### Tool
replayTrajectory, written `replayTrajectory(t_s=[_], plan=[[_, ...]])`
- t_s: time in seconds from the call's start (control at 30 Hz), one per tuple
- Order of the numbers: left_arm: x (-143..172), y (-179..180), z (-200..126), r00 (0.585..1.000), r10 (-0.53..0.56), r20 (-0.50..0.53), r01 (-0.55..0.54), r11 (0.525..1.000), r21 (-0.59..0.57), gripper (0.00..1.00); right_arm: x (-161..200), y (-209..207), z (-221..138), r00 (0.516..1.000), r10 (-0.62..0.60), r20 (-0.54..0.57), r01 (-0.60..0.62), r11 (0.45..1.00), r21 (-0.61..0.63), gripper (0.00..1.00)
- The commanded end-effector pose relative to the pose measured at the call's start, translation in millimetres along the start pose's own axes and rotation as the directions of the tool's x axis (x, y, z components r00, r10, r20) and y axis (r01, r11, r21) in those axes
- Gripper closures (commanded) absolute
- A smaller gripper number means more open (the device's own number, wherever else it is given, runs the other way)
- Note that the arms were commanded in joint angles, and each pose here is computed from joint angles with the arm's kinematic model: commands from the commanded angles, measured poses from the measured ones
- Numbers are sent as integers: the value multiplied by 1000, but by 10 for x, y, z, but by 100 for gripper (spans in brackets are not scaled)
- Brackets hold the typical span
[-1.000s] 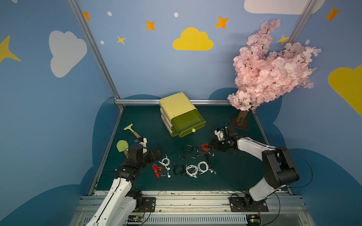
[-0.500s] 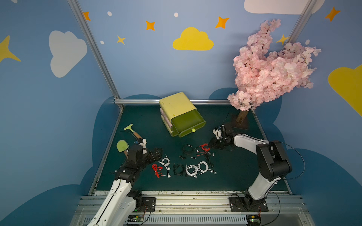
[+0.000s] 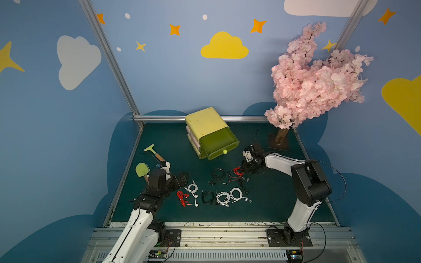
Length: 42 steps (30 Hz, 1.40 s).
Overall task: Place the wired earphones into the drawer by color
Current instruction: Pick up the wired earphones from the center of the board.
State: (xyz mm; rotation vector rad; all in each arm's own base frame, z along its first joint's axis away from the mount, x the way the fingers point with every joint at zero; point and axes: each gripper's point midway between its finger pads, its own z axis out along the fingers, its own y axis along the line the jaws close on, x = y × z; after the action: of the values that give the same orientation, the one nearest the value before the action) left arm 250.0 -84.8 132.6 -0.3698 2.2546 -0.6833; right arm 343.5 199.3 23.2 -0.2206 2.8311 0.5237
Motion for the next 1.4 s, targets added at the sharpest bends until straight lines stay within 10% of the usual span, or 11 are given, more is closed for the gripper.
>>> replayTrajectory(t_s=[0.0, 0.63, 1.37], plan=[[25, 35, -8, 1000, -4, 3, 4, 1000, -11, 0, 81, -132, 58, 999, 24, -45, -21, 998, 65, 70], [42, 55, -41, 1000, -4, 6, 4, 1000, -19, 0, 31, -110, -230, 999, 35, 10, -36, 999, 36, 93], [-2, 33, -147, 999, 2, 36, -1, 1000, -19, 0, -222, 355, -1890, 920, -107, 378, 121, 993, -14, 95]])
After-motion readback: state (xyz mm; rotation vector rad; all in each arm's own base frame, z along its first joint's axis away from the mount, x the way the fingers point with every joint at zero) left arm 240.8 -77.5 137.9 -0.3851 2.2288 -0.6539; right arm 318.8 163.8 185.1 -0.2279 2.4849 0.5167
